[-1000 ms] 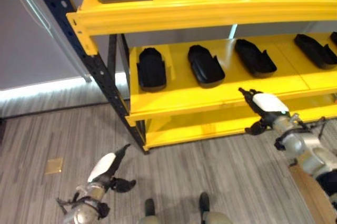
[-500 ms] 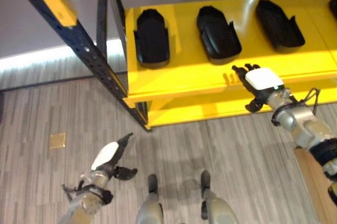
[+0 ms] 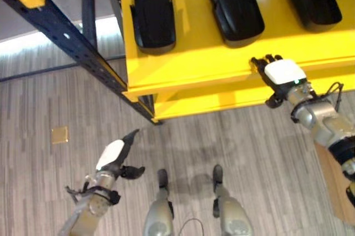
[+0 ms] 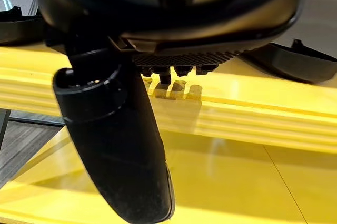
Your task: Move parts from the plastic box to the shelf.
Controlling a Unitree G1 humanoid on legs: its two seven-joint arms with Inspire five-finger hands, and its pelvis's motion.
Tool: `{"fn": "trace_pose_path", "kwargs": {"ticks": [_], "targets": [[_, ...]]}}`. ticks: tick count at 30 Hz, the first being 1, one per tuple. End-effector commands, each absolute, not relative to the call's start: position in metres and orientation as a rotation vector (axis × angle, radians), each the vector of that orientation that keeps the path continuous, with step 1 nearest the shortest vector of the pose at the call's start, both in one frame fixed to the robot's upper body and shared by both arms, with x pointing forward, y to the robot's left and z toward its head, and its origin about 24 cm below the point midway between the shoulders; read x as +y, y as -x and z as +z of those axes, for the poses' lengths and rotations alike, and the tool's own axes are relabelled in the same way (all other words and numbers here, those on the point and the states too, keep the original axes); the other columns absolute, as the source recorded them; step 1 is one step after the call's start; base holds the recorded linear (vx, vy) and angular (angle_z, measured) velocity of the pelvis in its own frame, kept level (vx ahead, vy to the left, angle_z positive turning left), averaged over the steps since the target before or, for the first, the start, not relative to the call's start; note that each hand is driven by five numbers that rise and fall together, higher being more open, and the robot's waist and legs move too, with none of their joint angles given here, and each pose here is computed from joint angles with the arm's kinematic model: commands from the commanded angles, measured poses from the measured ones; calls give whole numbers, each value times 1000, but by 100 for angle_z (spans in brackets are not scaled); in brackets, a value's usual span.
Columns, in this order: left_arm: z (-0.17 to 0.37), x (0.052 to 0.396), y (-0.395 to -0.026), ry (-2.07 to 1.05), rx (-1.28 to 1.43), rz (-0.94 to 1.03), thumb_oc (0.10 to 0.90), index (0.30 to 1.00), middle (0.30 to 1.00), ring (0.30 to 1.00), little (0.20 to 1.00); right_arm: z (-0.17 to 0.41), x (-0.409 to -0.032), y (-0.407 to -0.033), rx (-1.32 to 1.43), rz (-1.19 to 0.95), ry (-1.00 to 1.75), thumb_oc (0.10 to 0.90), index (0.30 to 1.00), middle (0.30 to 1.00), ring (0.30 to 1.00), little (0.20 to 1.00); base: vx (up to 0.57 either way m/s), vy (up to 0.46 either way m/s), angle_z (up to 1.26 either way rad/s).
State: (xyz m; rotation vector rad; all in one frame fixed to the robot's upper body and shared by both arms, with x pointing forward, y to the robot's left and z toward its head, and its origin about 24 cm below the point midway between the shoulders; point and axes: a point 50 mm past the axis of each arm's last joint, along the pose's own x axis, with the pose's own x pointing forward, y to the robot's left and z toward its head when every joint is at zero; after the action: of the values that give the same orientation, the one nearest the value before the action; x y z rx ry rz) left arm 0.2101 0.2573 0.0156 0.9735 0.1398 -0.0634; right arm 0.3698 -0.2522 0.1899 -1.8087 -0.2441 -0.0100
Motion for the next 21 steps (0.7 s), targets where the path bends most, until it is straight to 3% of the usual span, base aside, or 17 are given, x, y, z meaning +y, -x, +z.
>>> {"fn": "trace_pose_path", "kwargs": {"ticks": [1,21], "targets": [[41,258,-214,-1022,-13,-18,900,1000,1000,1000,1000,257,-254,-372,-414,-201,1905,900,1000,1000,1000,1000,0,0,0],[46,263,-212,-1020,-28,24,900,1000,1000,1000,1000,271,-244,-382,-422,-215,1942,900,1000,1000,1000,1000,-2,-1,4]]}}
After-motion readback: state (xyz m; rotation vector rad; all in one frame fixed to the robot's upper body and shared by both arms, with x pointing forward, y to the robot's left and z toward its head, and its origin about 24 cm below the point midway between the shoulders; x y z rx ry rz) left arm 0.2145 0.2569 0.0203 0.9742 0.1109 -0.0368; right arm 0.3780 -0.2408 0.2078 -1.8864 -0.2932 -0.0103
